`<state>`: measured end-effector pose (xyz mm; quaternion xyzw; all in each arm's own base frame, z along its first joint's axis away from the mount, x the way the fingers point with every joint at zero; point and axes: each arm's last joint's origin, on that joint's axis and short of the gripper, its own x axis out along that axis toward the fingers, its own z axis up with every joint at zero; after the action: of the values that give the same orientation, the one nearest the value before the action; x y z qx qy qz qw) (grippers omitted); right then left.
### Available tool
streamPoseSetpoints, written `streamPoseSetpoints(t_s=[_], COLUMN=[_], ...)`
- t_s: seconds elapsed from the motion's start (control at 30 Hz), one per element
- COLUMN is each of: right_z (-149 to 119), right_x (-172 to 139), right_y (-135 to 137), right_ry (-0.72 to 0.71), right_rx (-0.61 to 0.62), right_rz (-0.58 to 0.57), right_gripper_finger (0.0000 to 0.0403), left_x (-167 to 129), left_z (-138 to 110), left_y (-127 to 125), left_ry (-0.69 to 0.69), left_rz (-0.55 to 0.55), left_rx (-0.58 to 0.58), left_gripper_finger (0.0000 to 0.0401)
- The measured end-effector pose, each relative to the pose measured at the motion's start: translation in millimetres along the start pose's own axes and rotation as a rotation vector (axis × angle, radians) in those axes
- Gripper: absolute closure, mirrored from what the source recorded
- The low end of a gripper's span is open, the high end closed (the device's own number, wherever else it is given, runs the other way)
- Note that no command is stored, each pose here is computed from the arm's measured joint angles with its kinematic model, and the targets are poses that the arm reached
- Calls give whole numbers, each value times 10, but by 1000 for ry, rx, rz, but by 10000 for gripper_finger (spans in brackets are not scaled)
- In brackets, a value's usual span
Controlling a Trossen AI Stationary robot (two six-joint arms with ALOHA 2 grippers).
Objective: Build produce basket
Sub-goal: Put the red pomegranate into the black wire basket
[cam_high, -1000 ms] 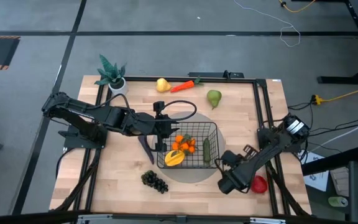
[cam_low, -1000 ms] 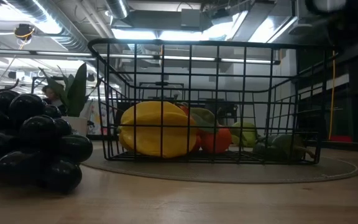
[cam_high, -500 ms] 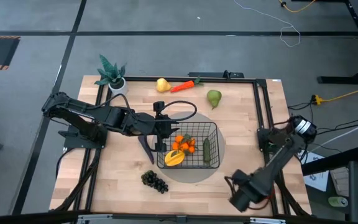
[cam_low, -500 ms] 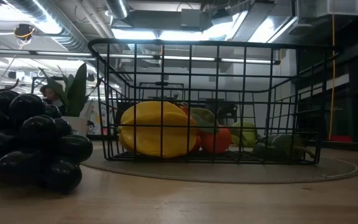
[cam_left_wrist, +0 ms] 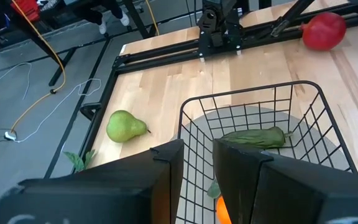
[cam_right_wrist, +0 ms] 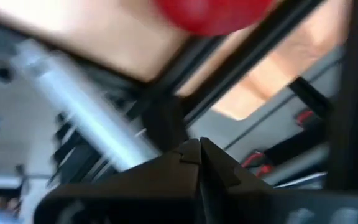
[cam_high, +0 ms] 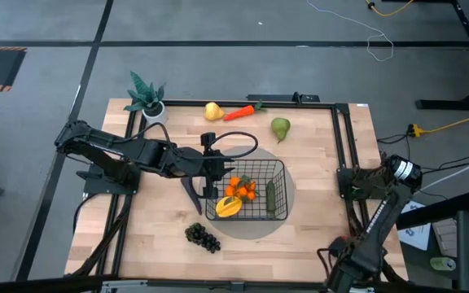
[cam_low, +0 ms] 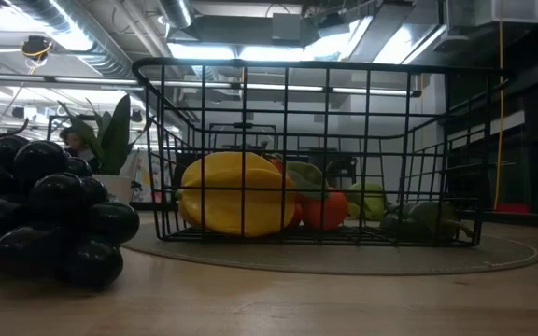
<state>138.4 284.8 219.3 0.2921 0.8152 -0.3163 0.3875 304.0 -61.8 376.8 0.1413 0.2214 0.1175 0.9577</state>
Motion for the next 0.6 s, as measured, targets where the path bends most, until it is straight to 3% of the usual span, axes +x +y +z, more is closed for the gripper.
streamPoseSetpoints(t_s=[0.2, 0.4, 0.6], right_z=[223, 521, 819], right_x=[326, 531, 579], right_y=[-103, -104, -103], right_ry=[53, 20, -143], right_rx=[35, -6, 29], right_rz=[-122, -93, -37], right_gripper_finger=[403, 403, 403], left_x=[15, 34, 45], left_z=[-5, -14, -18], left_y=[28, 67, 89], left_ry=[3, 11, 14], left_rz=[9, 21, 28], left_rx=[-5, -14, -21], left_gripper_finger=[325, 325, 325])
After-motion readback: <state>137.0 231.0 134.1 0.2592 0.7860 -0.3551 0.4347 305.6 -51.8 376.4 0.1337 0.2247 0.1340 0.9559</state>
